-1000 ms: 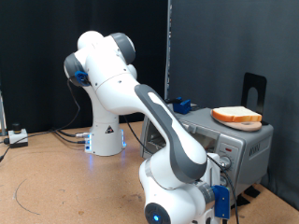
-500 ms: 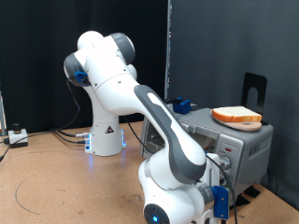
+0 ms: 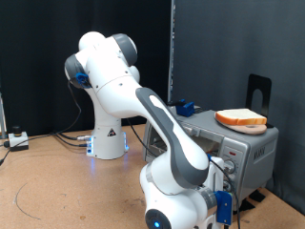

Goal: Make a piece of toast with the oven

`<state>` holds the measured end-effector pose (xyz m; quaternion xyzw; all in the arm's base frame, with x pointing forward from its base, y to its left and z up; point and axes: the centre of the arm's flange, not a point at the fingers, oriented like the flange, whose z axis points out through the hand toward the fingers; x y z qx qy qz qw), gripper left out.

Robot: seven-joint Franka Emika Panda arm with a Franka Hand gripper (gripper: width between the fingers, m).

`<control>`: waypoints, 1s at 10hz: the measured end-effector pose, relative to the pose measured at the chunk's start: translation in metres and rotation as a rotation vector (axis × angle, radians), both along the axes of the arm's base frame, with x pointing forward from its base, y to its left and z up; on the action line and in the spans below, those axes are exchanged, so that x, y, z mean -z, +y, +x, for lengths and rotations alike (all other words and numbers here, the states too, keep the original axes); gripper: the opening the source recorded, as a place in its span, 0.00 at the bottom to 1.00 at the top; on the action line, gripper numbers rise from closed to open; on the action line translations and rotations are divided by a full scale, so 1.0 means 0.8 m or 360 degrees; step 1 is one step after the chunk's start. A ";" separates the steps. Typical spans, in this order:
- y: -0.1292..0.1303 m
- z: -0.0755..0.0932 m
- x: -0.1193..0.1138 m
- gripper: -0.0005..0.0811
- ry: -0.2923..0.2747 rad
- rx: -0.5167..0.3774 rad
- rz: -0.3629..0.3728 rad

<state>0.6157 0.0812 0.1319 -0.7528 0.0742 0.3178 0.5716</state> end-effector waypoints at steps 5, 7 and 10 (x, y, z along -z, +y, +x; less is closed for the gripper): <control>-0.001 -0.009 -0.018 0.12 -0.0594 -0.0030 0.0067; -0.001 -0.010 -0.019 0.12 -0.0633 -0.0036 0.0072; -0.001 -0.010 -0.019 0.12 -0.0633 -0.0036 0.0072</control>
